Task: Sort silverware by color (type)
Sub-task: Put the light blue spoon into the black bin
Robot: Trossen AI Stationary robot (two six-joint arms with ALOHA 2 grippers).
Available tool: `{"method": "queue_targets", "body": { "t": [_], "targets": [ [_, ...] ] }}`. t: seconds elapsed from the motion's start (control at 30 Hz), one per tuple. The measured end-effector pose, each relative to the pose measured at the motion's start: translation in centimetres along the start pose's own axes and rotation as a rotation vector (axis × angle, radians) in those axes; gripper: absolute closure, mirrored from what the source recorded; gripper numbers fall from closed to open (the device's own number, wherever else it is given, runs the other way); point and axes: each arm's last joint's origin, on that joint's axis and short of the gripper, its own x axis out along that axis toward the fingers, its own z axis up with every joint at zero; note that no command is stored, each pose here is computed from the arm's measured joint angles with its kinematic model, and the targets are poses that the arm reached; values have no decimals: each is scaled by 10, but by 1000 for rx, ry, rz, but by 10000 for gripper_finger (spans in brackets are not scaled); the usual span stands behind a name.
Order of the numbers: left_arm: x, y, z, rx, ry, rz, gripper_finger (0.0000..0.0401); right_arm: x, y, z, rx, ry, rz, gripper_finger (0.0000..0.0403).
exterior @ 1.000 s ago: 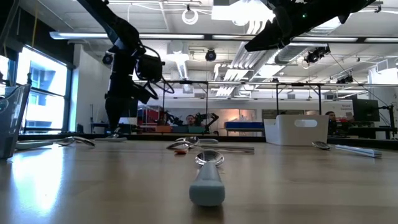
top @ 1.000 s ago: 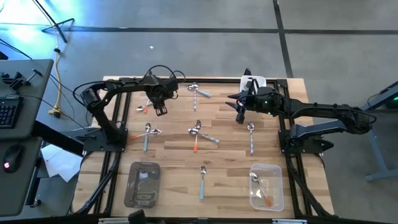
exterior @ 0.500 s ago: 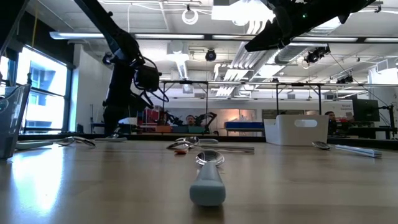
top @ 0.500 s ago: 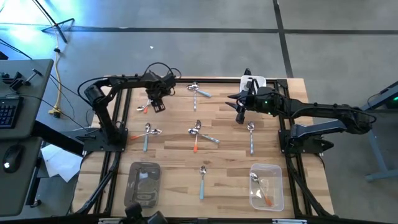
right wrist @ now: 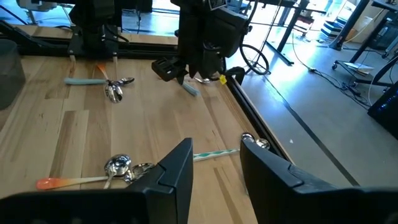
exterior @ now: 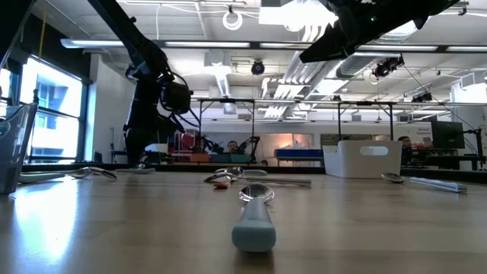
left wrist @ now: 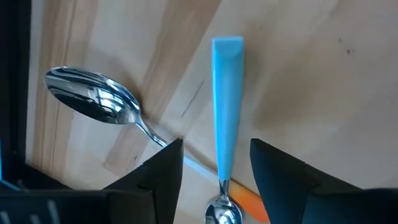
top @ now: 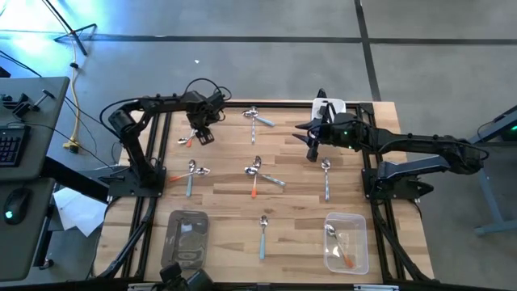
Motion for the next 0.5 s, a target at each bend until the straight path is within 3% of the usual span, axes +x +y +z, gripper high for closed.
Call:
{"method": "queue_targets", "body": {
  "t": [0.23, 0.5],
  "targets": [
    [5, -2, -3, 1, 2, -17, 214, 0, 0, 0, 0, 0, 0, 284],
    [13, -4, -6, 20, 13, 19, 240, 0, 0, 0, 0, 0, 0, 284]
  ]
}}
